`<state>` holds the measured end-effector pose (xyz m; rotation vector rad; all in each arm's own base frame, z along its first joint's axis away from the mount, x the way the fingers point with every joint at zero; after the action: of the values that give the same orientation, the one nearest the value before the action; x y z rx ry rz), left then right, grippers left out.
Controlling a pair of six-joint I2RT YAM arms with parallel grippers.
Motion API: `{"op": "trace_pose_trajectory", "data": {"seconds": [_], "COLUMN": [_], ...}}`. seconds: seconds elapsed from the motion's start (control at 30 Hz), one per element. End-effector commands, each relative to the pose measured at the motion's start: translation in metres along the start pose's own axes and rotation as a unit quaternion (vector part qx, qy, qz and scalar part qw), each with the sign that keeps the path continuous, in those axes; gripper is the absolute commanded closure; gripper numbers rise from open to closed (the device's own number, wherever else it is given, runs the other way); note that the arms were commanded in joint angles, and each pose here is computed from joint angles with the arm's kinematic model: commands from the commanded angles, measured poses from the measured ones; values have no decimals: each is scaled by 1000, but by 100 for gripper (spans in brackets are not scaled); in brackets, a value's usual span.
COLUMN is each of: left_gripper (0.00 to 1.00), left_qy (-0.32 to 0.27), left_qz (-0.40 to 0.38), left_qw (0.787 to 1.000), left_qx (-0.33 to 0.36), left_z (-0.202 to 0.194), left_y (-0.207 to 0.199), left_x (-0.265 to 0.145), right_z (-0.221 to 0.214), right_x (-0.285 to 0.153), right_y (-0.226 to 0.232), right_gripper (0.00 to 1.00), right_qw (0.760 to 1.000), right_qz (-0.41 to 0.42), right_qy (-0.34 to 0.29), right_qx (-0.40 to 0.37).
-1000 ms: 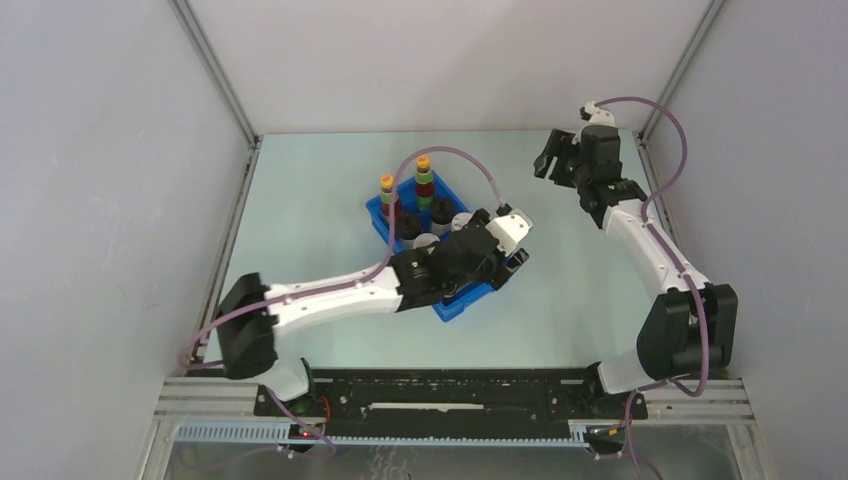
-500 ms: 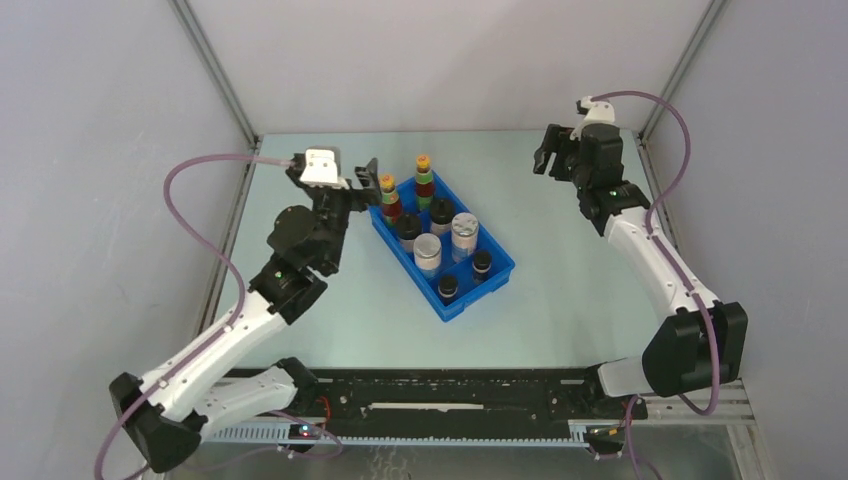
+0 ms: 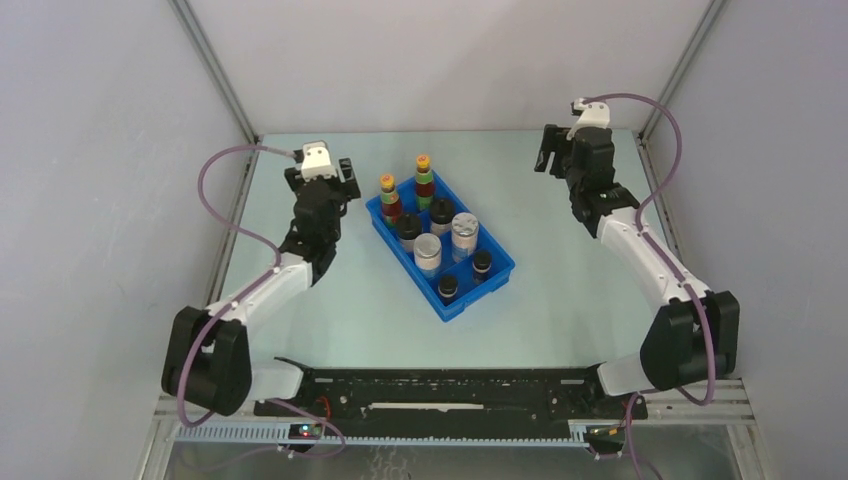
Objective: Organize the condiment bottles
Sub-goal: Reset both arms
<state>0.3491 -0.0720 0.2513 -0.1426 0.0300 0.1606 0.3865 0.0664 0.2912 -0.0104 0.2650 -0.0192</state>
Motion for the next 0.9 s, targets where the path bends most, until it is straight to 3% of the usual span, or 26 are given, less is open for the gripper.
{"op": "trace_pose_trajectory", "data": {"seconds": [0.0,0.37,0.87], "left_gripper": [17,16,16], "left_qy": [-36,-31,-26], "left_qz": [-12,-46,-70], "left_qw": [999,998,997], "left_qx": [-31,-24,-23], "left_z": [5,-7,-15], "left_y": [10,21,18], "left_x": [16,29,26], "right_z": [-1,6,-8], "right_x": [16,18,26], "right_y": [-3,6,-7], "right_gripper": [16,14,11], "right_qw": [999,998,996], "right_qz": [-24,3,-53], "right_qy": [-23,-68,-68], "right_qx": [-3,5,2]}}
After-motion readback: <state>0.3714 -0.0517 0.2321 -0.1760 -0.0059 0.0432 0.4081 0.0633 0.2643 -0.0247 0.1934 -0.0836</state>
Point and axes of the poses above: each gripper's point midway between its finger pads, its own x axis out along the fingers, its own y axis along the line the jaws close on, z = x × y, the point moved 7 cm from there along -x, back along the fingers, and after that the axes turned 5 degrees about -x, right-handed, at the moved point
